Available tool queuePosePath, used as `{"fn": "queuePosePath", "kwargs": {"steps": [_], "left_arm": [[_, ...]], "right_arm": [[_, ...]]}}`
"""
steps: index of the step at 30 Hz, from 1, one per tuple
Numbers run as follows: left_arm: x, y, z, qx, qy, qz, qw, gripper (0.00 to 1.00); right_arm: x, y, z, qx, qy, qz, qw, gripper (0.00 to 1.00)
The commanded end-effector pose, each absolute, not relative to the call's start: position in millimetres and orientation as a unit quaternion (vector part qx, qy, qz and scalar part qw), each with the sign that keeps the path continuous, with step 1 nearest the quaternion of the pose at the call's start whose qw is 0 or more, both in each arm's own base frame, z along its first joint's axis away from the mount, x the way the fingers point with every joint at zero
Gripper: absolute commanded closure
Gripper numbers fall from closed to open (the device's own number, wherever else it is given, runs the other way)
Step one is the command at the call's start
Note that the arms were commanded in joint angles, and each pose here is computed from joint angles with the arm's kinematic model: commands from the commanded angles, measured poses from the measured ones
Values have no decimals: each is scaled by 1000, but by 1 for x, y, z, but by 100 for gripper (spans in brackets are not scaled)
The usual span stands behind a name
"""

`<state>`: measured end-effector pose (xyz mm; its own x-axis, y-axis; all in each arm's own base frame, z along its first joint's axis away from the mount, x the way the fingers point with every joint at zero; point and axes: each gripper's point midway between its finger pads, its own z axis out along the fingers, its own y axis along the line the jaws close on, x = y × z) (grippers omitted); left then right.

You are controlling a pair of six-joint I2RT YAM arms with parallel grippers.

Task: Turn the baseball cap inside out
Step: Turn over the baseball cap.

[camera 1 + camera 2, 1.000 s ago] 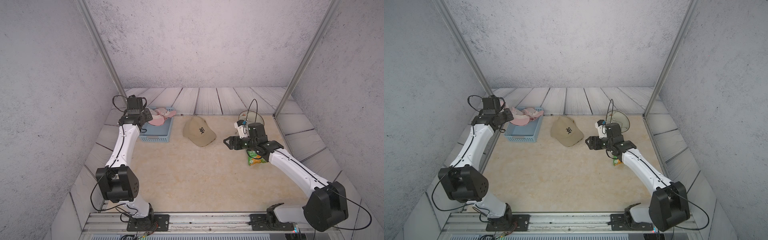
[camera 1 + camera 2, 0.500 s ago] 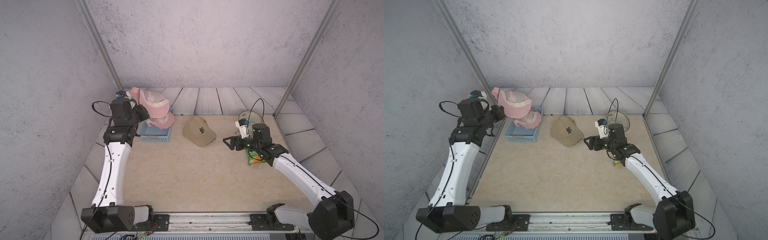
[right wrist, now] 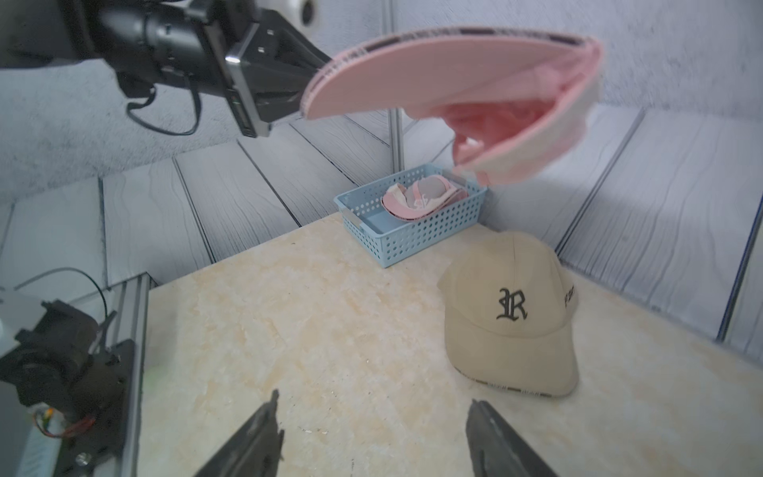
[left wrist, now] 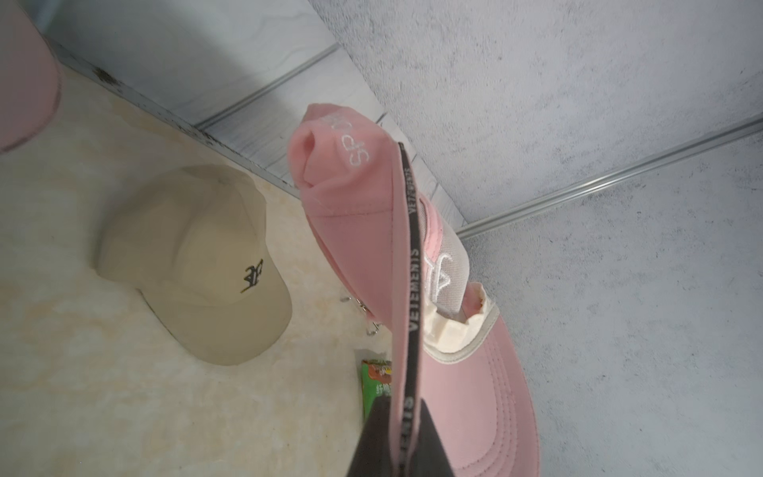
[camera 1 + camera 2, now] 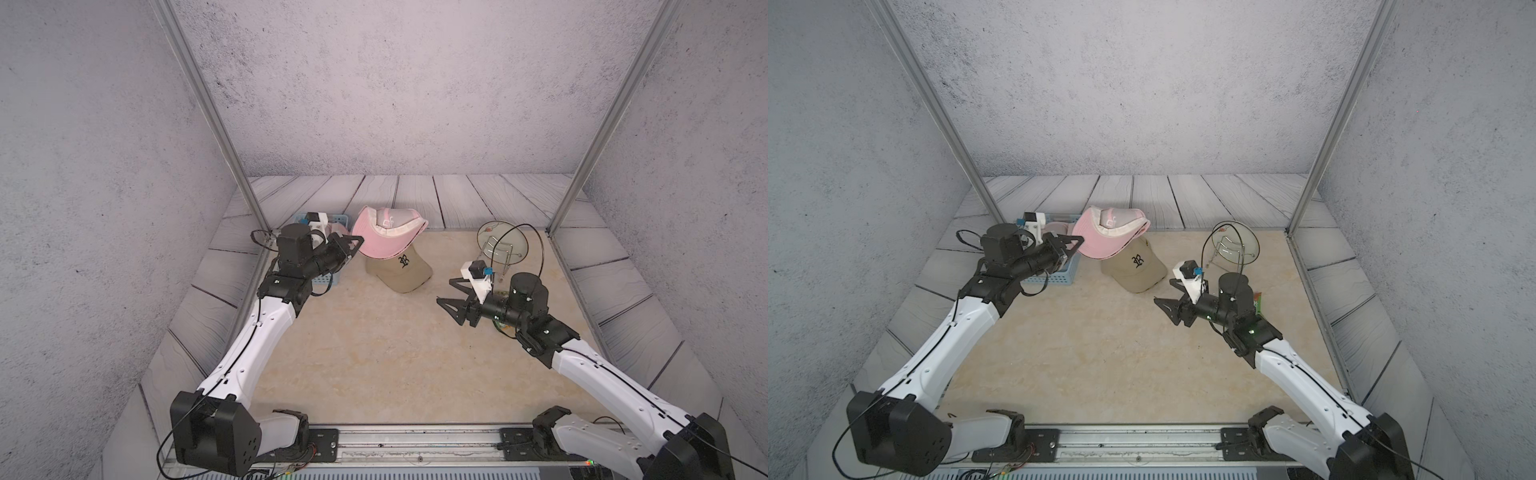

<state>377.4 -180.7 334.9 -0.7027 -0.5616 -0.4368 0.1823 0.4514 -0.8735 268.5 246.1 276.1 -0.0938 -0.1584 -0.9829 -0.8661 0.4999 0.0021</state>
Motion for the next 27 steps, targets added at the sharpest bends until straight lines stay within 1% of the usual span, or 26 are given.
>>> {"fn": "queuePosePath", "kwargs": {"steps": [1, 5, 9, 13, 18, 27], "left_arm": [[367, -195, 330, -112, 760, -542, 341, 100], [355, -209, 300, -107, 776, -541, 307, 100], [344, -223, 286, -86, 787, -544, 280, 100], [337, -230, 282, -67, 794, -540, 271, 100], [329, -233, 275, -52, 805, -528, 267, 100], [319, -240, 266, -27, 817, -517, 253, 100]], "right_arm": [[280, 238, 293, -426, 617, 226, 622, 23], [285, 238, 293, -440, 606, 198, 632, 22], [279, 245, 292, -473, 583, 185, 634, 21], [275, 252, 281, -508, 572, 168, 621, 21], [280, 253, 275, -519, 575, 132, 619, 20], [276, 260, 265, -542, 567, 117, 609, 20]]}}
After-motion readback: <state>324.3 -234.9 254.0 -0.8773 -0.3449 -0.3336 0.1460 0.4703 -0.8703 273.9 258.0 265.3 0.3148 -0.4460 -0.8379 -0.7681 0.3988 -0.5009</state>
